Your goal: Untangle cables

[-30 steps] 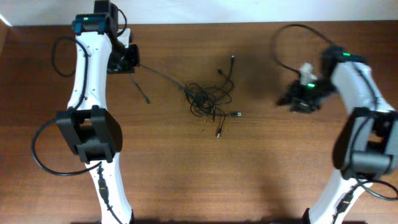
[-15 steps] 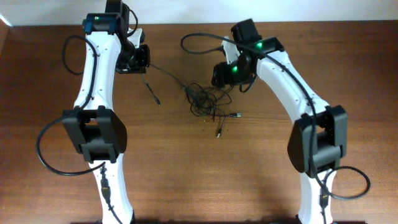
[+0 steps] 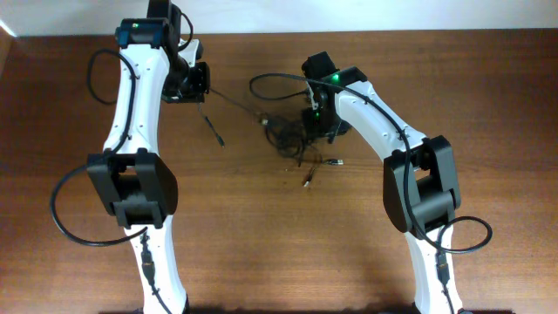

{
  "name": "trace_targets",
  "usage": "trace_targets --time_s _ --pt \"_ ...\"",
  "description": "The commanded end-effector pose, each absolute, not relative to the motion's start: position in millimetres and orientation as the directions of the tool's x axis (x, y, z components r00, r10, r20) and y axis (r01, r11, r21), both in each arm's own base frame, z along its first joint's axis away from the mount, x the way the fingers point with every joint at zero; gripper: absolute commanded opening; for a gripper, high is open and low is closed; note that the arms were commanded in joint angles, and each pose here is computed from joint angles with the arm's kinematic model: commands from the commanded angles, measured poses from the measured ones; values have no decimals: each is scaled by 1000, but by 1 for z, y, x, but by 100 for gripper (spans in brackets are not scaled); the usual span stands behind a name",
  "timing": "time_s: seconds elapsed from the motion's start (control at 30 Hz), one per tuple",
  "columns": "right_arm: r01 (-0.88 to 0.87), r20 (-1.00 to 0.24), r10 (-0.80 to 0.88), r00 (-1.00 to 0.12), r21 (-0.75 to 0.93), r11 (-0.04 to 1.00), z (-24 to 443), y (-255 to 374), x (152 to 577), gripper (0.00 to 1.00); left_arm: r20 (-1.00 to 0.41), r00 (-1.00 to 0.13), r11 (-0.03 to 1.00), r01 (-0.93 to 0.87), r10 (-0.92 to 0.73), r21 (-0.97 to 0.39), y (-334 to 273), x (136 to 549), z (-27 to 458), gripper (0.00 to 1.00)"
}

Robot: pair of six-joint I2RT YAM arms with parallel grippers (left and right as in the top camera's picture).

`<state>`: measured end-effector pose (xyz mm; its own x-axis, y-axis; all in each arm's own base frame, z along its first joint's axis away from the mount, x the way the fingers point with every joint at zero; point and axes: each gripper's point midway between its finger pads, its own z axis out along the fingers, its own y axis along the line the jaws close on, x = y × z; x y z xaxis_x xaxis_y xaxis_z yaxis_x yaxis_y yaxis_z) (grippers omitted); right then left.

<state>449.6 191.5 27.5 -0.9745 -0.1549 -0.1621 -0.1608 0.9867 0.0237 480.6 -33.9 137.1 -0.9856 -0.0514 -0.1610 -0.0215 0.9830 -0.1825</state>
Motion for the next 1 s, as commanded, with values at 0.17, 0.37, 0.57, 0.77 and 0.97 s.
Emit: trace_targets --time_s 0.17,0.37,0.57,0.77,0.97 --pt "236 -268 112 -957 -494 837 87 33 457 37 -189 -972 990 -136 -138 -25 39 478 143 0" --pt "353 -237 262 -936 -592 725 97 -52 437 34 -187 -958 976 -216 -215 -19 78 473 143 0" --pt "484 -106 490 -865 -431 762 100 -114 413 18 -189 -957 975 -222 -220 -9 83 473 143 0" --pt "210 -15 212 -977 102 972 125 -34 444 15 -186 -959 977 -207 -214 -59 71 474 144 0" --pt "3 -115 40 -993 306 952 170 58 458 28 -148 -989 988 40 17 -150 9 465 147 64"
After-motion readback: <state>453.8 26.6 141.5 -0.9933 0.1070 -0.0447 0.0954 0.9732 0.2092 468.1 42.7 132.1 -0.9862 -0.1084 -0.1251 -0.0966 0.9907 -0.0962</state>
